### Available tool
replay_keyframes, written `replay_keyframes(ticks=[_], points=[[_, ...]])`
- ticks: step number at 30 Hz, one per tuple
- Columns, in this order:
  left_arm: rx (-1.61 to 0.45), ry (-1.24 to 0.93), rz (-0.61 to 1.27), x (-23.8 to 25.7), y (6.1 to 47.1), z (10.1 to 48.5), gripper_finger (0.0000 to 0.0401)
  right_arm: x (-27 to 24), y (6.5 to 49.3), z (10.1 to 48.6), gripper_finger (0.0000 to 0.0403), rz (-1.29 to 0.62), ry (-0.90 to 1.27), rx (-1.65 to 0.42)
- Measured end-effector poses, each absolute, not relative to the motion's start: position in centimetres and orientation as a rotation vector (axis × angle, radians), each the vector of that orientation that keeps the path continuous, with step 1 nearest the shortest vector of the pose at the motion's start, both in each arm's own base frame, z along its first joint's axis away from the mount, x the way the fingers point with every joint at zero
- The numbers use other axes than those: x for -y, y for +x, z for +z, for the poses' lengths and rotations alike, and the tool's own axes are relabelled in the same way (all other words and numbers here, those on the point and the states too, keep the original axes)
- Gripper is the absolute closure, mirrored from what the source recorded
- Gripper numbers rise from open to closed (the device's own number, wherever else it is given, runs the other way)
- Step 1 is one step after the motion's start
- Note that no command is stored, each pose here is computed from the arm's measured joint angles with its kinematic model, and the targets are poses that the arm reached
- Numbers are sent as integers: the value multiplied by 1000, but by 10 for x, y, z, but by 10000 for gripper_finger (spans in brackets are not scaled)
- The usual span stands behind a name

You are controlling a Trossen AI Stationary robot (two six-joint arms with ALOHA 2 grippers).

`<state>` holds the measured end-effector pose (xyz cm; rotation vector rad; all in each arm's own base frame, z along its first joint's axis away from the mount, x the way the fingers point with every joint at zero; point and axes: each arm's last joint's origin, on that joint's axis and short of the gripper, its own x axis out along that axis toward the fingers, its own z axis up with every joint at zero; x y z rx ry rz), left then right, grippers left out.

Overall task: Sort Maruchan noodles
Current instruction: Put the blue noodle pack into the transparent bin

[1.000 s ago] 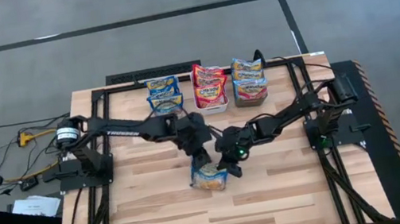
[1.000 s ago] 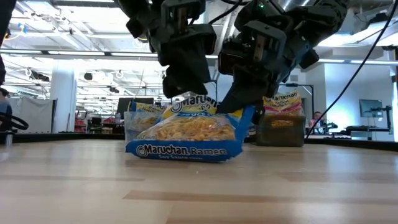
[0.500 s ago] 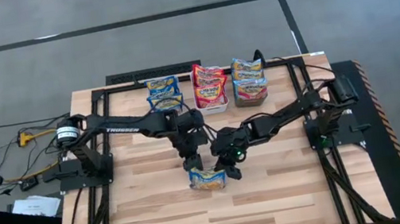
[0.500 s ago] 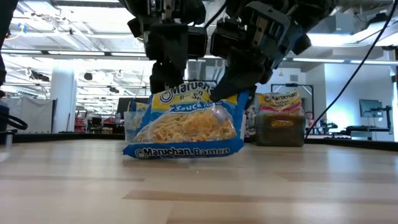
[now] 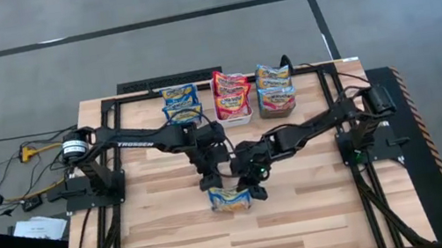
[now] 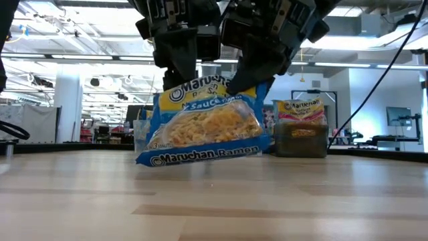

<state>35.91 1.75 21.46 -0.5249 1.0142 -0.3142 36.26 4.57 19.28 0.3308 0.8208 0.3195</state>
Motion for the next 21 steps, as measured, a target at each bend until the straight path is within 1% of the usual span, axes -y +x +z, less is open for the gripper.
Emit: replay_keyframes(ticks=[9,21], points=[[-1012,-438,-385,-14,357,214,258,-37,366,198,394,294,336,-818],[-1010,-422,-395,-14,357,214,258,-33,366,198,394,282,345,-823]])
